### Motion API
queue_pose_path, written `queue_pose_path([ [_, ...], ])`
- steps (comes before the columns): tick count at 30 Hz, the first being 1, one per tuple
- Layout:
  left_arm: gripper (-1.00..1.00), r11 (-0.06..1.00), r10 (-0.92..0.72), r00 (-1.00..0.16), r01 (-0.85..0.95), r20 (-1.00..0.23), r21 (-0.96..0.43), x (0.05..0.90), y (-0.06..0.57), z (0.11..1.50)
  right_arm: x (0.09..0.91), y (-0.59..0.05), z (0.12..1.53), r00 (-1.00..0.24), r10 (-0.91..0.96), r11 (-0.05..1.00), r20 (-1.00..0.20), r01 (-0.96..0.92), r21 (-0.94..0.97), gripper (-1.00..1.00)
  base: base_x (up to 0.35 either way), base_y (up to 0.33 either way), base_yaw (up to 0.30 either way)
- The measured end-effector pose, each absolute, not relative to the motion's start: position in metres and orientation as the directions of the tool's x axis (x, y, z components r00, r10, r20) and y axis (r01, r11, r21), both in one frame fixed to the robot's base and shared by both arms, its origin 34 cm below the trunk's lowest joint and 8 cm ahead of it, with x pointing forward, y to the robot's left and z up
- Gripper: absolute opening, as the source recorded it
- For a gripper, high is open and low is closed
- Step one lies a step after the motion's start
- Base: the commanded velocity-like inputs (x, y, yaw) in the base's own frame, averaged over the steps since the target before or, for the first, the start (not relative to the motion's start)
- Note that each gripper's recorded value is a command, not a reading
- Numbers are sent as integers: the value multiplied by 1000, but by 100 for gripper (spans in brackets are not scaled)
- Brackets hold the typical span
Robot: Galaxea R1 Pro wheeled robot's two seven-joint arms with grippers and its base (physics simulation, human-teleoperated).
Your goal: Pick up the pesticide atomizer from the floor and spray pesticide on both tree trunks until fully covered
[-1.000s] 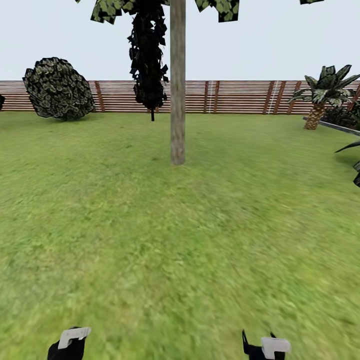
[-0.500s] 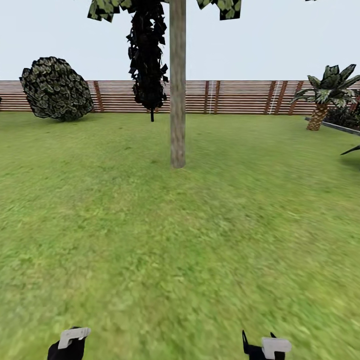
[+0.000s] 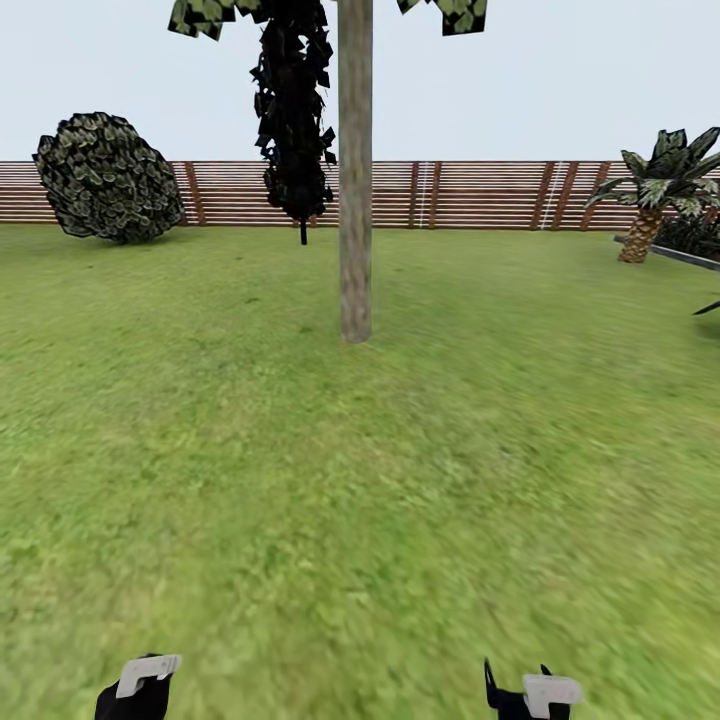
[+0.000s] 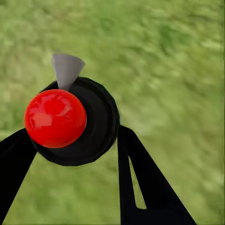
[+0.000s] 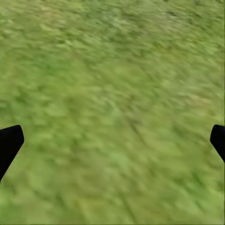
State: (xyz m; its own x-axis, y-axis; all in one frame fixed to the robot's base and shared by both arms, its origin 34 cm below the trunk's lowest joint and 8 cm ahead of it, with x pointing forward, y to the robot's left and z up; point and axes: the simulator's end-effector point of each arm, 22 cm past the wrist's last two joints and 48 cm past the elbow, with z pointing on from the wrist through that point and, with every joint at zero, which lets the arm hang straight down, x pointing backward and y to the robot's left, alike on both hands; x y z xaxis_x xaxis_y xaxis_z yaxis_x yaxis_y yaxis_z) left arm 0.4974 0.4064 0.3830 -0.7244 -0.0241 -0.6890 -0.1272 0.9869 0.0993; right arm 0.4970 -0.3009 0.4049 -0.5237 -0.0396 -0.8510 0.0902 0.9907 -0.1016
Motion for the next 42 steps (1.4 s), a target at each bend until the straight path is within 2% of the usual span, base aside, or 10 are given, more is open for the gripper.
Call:
queue_pose_path([
  [42, -100, 987, -24, -725, -127, -689, 99, 497, 406, 383, 497, -301, 405, -524, -39, 991, -851, 90, -101, 100, 340, 0, 0],
])
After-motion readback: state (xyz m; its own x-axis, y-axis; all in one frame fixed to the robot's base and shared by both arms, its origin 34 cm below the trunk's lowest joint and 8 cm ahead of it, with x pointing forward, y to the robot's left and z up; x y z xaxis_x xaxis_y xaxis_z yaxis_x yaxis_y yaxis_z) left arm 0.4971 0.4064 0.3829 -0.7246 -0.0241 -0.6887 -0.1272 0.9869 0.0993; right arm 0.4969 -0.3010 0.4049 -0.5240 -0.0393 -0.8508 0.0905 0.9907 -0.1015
